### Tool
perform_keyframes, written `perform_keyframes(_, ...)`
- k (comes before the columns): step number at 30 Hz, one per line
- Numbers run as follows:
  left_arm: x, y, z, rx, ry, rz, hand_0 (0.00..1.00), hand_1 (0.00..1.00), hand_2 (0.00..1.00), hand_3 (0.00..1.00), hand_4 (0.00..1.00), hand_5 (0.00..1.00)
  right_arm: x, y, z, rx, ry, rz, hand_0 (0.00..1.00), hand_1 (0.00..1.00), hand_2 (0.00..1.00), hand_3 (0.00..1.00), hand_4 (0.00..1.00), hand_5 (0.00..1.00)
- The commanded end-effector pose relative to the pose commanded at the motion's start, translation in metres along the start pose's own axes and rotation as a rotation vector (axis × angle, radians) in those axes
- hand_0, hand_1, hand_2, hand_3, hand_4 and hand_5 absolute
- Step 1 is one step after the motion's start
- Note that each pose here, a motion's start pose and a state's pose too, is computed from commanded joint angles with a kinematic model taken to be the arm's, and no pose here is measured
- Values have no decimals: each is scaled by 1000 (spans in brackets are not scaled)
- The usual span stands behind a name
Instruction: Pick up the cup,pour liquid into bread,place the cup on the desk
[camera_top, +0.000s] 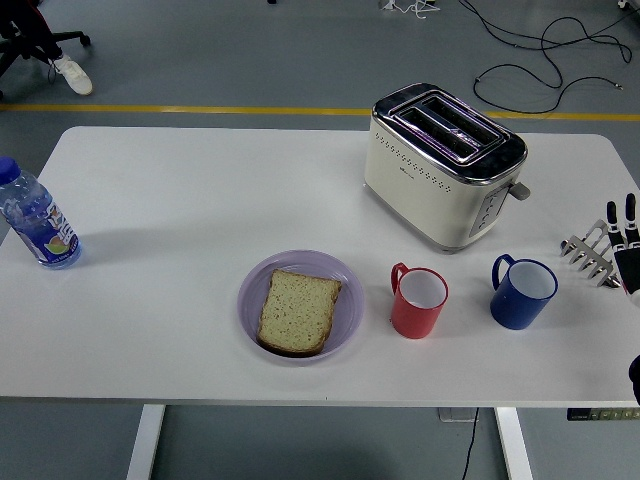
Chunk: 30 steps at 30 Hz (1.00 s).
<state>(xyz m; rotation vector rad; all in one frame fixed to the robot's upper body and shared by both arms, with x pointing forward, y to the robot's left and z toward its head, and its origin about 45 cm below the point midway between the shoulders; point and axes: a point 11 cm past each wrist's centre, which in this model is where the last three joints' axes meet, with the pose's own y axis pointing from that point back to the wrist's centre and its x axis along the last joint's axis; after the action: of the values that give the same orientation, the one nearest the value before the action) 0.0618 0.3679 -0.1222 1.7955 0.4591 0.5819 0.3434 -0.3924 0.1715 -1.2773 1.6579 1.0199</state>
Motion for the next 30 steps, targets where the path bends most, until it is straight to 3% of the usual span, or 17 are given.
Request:
perform_keyframes(15, 2, 0, 1, -1, 1, 3, 652, 688, 704, 589, 292, 896, -2, -2, -6, 14, 21, 5, 609, 558, 626, 593, 558, 30)
perform_keyframes(30, 26, 6, 17, -29, 13, 53, 653, 689, 704, 589, 292, 896, -22, -9, -17, 64, 101, -10, 608, 561, 626, 594, 553, 32)
